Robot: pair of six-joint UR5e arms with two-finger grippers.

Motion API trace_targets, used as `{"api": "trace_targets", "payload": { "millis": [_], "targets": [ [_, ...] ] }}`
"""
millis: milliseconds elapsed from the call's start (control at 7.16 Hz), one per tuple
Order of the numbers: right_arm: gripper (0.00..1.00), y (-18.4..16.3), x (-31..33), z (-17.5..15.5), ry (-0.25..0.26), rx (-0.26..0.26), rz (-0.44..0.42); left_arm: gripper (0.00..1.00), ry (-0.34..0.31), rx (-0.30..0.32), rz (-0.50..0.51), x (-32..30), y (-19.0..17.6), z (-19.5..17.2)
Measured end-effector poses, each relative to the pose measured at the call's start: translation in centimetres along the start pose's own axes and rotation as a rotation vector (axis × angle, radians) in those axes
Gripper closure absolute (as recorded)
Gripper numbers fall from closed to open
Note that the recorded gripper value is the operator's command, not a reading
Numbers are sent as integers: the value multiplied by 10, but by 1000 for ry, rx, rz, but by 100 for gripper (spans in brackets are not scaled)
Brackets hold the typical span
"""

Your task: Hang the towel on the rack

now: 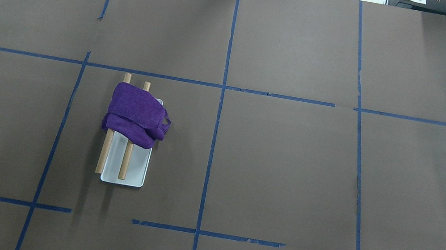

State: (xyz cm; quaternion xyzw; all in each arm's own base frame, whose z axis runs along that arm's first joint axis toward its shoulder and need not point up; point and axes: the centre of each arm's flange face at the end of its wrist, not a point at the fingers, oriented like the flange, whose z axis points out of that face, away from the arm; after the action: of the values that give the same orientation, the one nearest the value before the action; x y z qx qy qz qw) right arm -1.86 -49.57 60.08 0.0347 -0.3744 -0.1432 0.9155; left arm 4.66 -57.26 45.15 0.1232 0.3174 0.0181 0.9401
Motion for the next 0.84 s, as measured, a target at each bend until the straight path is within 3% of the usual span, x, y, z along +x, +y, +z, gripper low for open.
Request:
{"api": "trace_targets", "payload": {
  "millis": [279, 419, 838],
  "targets": [
    [0, 1, 5, 1, -10, 0, 18, 0, 3, -38, 94, -66, 23, 10],
    [0, 3, 14, 4, -33, -2, 43, 0, 49, -79, 118, -98, 36, 24],
    [0, -8, 19, -5, -59, 19, 166, 0, 128, -142, 90, -140, 59, 51]
  ]
}}
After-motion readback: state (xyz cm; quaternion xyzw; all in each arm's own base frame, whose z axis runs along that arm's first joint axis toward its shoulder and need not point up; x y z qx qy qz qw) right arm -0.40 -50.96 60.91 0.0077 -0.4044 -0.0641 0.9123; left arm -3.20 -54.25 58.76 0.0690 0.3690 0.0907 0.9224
